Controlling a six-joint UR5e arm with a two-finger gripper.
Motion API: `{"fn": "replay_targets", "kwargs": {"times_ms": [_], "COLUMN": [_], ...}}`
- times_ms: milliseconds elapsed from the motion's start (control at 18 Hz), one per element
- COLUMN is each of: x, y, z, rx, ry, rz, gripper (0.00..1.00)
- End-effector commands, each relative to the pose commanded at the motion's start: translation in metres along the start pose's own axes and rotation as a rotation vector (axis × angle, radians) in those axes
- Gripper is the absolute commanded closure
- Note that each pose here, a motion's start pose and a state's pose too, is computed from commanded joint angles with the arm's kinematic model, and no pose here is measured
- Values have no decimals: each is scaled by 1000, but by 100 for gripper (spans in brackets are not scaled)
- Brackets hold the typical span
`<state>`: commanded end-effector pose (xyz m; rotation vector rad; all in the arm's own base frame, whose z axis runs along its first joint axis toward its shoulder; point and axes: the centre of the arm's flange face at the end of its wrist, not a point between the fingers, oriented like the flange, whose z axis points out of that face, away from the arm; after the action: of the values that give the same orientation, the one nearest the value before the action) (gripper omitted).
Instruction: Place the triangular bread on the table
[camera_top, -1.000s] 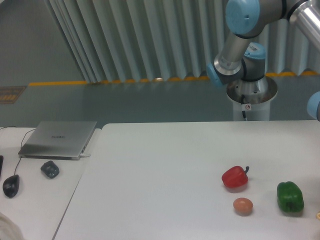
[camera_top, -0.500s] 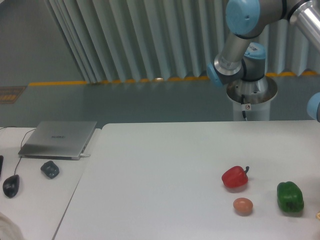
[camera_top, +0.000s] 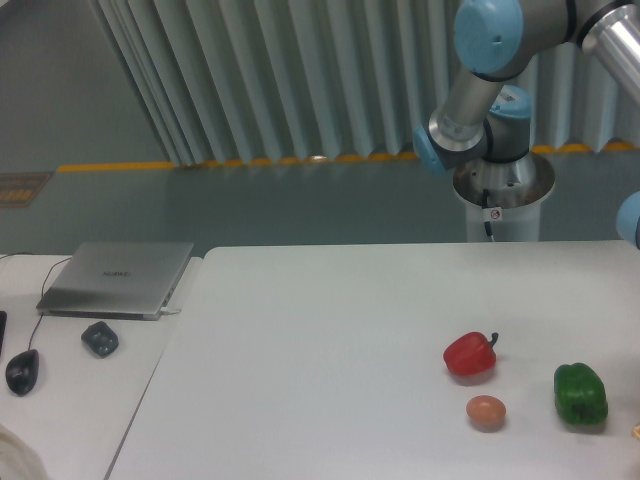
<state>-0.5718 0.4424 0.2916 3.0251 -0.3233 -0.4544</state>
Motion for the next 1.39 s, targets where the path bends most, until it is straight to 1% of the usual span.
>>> {"fn": "replay_targets", "kwargs": {"times_ms": [111,611,667,722,833,1111,1222,1389], "x": [-1,-1,-1,-1,-1,-1,-1,-1], "y": [-1,-2,-2,-2,0,5,5,5], "z": [5,10,10,9,7,8,8,8], "rx": [3,2,1,2,1,1,-1,-2], "ry": [-10,-6,-4,-6,-7,0,0,-1], "rz": [-2,0,2,4,8,3,3,-3], "gripper": [0,0,3,11,22,34,36,48]}}
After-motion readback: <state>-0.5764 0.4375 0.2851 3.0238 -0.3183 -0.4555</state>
